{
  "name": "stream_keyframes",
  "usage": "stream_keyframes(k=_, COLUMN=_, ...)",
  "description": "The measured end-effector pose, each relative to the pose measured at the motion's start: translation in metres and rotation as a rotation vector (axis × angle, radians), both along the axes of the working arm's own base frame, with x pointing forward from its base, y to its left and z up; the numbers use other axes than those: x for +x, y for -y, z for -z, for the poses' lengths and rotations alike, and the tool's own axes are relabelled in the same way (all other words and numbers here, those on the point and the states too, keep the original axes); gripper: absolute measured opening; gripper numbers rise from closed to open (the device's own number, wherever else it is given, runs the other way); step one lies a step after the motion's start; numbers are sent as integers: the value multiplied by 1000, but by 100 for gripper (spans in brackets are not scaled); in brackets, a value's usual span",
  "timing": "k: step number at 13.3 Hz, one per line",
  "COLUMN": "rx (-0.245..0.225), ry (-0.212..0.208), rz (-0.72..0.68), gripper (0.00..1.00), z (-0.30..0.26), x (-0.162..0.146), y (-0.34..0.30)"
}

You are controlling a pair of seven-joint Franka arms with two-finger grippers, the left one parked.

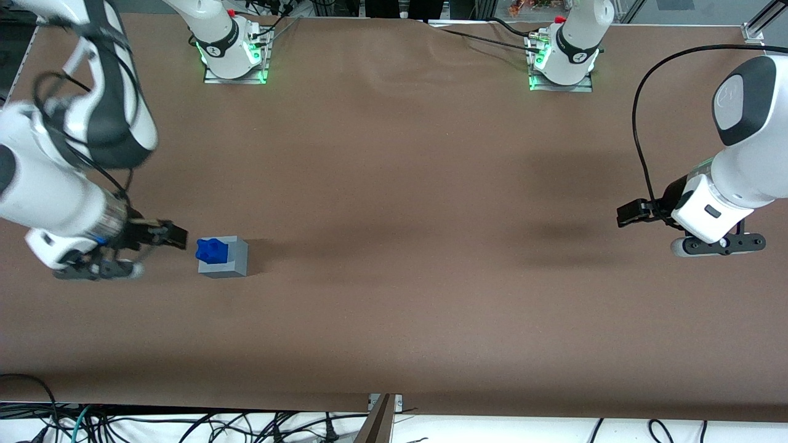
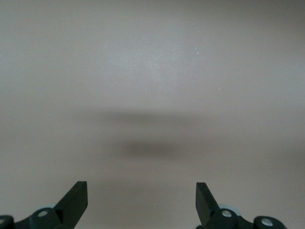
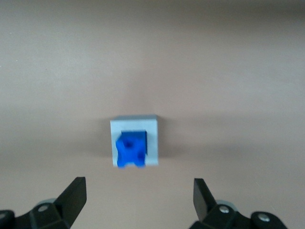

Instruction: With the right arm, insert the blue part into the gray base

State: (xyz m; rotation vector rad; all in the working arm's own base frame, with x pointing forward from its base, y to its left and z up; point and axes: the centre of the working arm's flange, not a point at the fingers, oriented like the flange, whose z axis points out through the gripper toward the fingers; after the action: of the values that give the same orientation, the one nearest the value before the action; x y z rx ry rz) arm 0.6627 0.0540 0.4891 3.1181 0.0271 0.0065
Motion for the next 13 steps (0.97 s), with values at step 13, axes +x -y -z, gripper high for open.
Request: stream_keyframes(k=13, rx=32, ry=17, rz=105, gripper=100, z=-63, x=-104, y=60)
